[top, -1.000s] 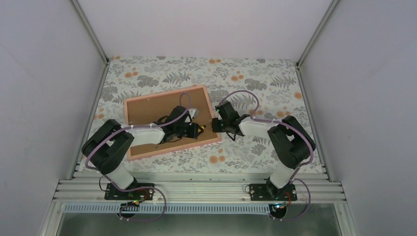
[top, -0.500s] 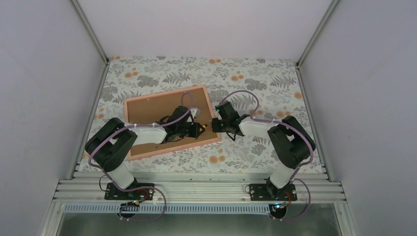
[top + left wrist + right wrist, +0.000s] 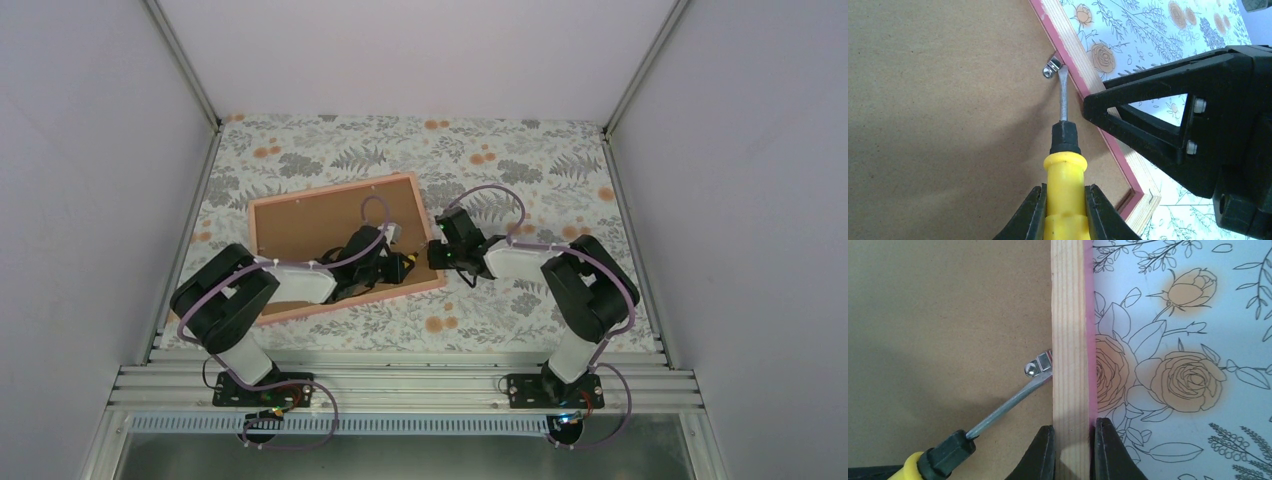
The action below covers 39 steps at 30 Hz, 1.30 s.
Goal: Take the photo out of the frame
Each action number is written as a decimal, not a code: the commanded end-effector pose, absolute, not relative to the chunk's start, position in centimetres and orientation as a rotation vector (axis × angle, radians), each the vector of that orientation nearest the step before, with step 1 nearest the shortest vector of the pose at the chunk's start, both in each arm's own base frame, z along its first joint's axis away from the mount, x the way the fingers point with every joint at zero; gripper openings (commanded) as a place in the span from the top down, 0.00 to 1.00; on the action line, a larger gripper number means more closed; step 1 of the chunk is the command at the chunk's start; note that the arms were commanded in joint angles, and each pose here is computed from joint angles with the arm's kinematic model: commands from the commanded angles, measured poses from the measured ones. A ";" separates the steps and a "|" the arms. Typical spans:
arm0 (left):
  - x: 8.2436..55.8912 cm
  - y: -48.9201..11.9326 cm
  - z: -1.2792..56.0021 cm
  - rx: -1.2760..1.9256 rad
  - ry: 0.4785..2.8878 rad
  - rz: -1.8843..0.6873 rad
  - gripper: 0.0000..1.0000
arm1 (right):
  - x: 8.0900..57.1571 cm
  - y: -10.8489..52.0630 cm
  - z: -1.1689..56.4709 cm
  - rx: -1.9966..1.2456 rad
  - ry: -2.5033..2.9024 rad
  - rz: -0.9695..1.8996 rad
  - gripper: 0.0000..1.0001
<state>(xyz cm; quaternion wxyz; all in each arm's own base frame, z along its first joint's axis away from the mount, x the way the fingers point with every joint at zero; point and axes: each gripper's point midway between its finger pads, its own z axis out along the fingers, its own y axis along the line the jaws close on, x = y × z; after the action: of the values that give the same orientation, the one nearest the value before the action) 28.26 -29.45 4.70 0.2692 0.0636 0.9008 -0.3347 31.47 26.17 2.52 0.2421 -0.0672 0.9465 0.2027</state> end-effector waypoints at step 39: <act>27.2 -30.6 5.1 0.069 2.407 -0.945 0.98 | 27.7 26.2 0.2 -0.172 2.720 0.601 0.96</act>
<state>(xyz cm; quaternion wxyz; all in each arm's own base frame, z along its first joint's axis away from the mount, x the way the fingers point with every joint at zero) 27.21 -29.44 4.84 0.2839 0.0221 0.8979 -0.3358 30.98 26.63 2.52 0.2415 -0.0630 0.9441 0.2153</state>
